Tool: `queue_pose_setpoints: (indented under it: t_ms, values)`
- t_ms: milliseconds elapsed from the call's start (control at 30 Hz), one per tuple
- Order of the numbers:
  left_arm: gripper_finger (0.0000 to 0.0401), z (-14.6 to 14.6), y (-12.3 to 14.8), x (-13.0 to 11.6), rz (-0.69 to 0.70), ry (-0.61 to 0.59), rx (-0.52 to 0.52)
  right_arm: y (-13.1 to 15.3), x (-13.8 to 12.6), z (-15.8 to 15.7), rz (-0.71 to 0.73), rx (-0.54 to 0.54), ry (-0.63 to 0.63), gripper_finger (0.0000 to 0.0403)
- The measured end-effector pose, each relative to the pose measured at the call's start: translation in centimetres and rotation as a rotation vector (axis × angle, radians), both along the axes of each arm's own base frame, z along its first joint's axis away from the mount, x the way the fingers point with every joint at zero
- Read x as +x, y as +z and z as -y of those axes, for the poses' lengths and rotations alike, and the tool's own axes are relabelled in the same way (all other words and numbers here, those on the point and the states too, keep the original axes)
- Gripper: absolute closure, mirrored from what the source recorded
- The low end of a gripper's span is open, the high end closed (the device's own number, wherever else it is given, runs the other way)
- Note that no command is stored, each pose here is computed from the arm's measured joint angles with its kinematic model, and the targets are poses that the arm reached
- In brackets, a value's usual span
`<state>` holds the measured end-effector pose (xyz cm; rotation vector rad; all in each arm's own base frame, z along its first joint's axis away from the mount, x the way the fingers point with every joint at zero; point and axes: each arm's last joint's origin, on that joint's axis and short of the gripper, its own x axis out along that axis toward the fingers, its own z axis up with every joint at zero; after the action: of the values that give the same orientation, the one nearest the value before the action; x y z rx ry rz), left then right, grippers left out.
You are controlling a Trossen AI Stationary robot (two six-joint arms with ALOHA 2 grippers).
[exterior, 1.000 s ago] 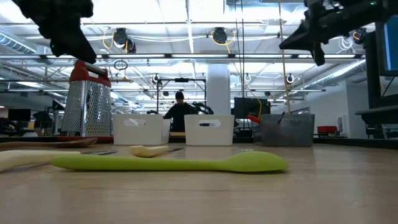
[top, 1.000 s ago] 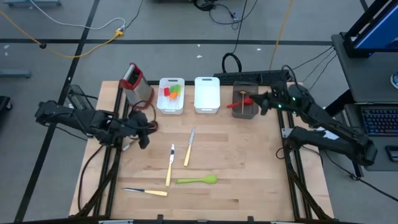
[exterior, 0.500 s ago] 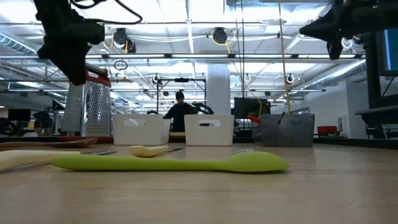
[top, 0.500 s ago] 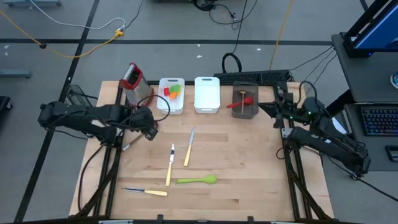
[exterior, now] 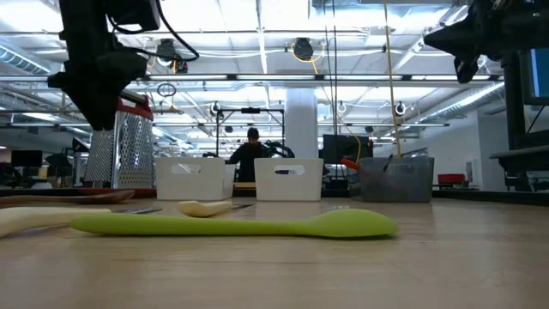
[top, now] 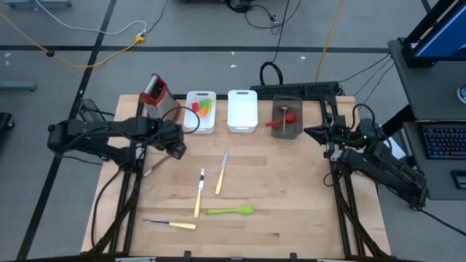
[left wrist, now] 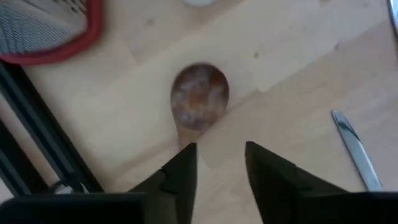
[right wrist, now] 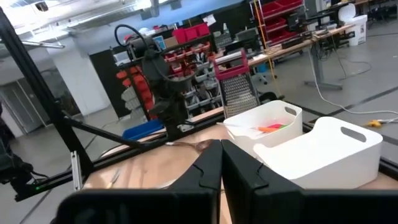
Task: Pick & Place Kitchen Items
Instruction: Put the brown serving spoon into the black bin
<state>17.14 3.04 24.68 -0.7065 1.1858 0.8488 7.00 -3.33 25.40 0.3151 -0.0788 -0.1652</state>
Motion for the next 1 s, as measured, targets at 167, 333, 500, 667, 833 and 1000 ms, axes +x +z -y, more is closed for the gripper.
queue_pose_setpoints:
  t_ms: [167,333,500,667,833,1000]
  values:
    - [0.0185,-0.1,-0.5,0.5,-0.037,-0.001,0.002,-0.2,0.0,0.0,-0.004,-0.003,0.000,0.0399]
    - [0.0112,-0.2,-1.3,0.9,-0.086,0.014,-0.019,-0.2,0.0,0.0,-0.004,-0.006,0.000,0.0399]
    - [0.0058,-0.1,-2.3,1.4,-0.174,-0.015,-0.069,-0.3,0.0,0.0,-0.006,-0.004,-0.001,0.0399]
    - [0.0035,-0.1,-3.4,2.1,-0.243,-0.110,-0.117,-0.3,0.0,0.0,-0.008,-0.004,-0.001,0.0399]
    - [0.0041,-0.3,-4.4,2.3,-0.321,-0.091,-0.143,-0.3,0.0,0.0,-0.011,-0.002,-0.001,0.0399]
    - [0.0051,-1.0,-5.2,1.8,-0.360,0.037,-0.207,-0.3,0.0,0.0,-0.011,-0.001,-0.001,0.0399]
